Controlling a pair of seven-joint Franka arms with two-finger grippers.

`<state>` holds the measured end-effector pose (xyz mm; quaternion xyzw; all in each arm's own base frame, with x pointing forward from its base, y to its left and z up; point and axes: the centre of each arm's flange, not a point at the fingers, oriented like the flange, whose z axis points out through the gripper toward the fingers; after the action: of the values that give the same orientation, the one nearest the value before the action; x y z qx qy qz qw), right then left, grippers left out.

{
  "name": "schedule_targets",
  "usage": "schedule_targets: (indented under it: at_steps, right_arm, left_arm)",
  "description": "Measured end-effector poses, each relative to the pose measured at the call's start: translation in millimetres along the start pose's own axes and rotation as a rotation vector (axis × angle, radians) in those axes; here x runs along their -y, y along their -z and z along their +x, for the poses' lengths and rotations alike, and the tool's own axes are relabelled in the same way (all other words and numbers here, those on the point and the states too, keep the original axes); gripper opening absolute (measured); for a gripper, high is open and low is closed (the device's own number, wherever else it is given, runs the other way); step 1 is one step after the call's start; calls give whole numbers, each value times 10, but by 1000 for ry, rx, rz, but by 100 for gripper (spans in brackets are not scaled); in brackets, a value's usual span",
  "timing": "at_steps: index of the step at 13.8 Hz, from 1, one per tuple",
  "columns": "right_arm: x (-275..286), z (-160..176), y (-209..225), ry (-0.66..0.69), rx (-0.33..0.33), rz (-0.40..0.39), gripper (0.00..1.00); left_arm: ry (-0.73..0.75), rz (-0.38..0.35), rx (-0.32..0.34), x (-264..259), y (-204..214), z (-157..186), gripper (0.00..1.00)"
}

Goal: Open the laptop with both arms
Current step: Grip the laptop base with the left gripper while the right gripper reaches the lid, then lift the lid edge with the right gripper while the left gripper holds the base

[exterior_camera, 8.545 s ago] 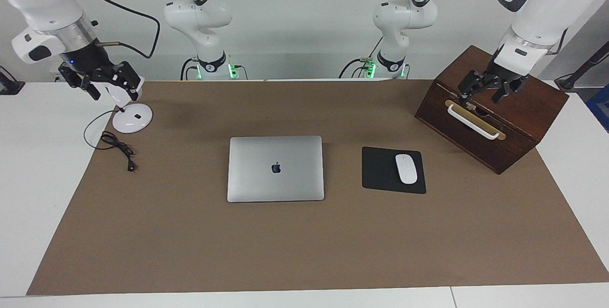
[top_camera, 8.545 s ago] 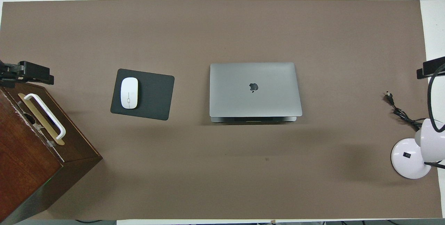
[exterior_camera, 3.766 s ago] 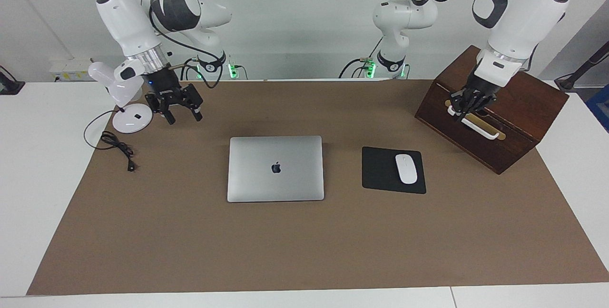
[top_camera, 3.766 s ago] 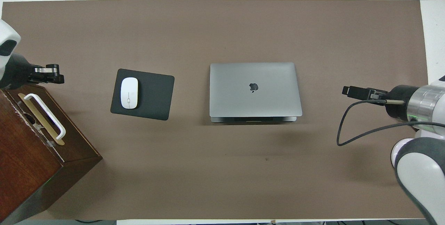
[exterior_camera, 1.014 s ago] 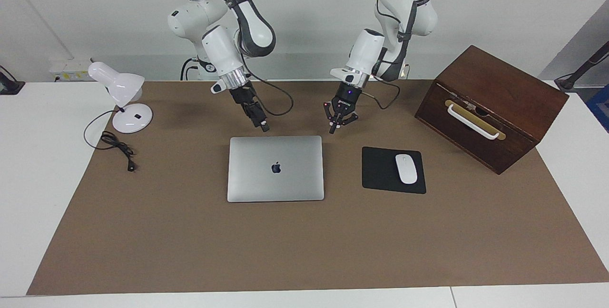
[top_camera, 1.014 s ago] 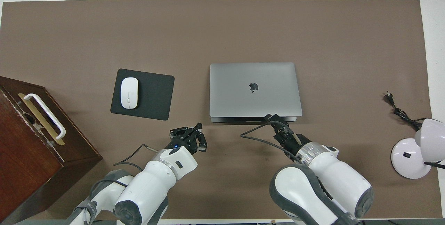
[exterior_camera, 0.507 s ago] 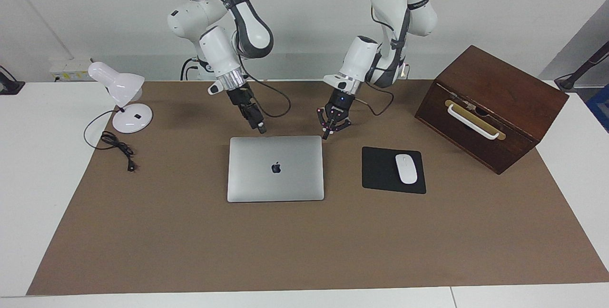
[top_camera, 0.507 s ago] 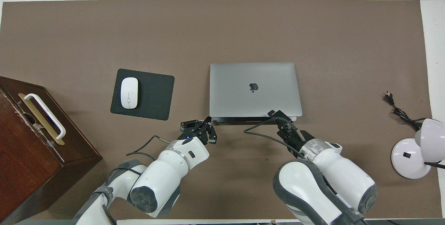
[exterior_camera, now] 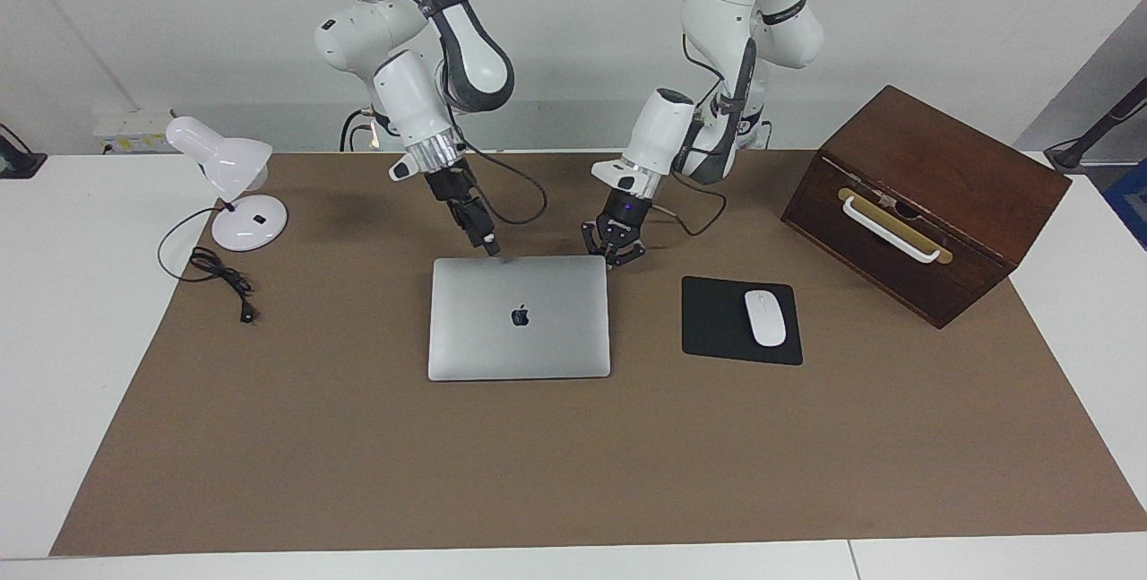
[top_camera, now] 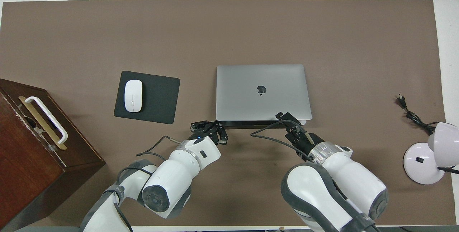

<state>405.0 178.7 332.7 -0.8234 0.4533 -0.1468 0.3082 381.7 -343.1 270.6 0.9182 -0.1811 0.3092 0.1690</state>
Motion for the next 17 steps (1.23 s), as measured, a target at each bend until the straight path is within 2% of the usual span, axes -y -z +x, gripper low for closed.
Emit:
schedule_targets:
  at_steps: [4,17]
  right_arm:
    - [175,25,-51,-1,-9,23,100]
    - [254,99,-175,-7,-23,19,100]
  left_arm:
    - [0,-1,-2,-9,-47,15,1]
    - [-4,-1,-2,-12,-49,14,1]
